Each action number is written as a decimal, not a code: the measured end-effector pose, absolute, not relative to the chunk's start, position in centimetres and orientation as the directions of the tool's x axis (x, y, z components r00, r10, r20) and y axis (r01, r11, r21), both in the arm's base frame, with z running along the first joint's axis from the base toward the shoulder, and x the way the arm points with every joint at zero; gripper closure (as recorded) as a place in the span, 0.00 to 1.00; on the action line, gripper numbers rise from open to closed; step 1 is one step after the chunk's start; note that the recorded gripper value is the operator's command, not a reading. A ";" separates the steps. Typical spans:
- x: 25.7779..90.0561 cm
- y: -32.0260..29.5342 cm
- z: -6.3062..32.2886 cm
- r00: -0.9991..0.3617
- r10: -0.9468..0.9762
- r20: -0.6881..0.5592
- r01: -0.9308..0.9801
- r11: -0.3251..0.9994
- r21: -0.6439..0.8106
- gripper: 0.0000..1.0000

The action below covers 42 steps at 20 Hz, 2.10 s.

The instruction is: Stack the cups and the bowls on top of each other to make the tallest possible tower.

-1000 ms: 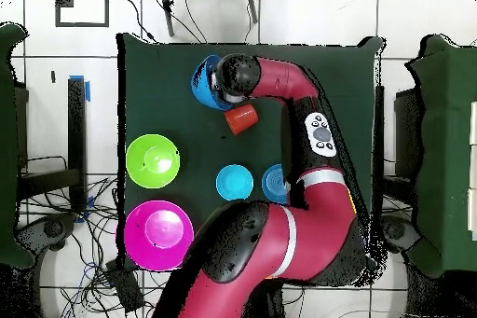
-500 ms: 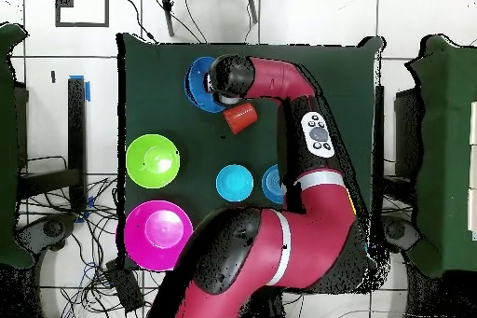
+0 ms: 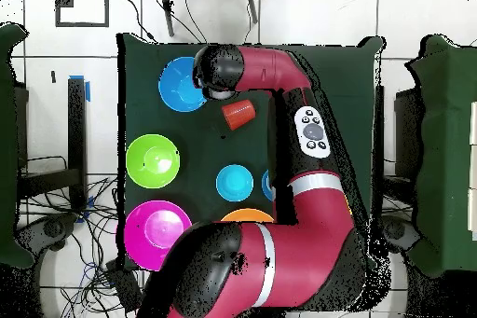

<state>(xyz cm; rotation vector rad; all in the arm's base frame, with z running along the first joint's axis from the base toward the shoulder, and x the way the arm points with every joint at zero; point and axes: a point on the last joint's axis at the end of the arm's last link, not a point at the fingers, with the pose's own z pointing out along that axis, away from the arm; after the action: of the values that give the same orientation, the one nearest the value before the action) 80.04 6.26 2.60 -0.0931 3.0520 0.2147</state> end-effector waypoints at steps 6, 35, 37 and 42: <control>80.4 6.4 5.6 -0.996 -0.061 -0.072 -0.070 0.990 0.124 0.00; 82.1 3.8 2.7 -0.998 0.000 -0.058 -0.008 0.990 0.140 0.00; 82.1 3.3 2.1 -0.999 0.009 -0.053 0.001 0.990 0.142 0.00; 81.3 2.3 0.0 -0.999 0.025 -0.026 0.021 0.988 0.150 0.00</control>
<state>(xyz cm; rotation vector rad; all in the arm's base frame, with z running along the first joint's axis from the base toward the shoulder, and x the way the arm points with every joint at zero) 81.33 2.34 -0.01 0.0356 3.1045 0.2343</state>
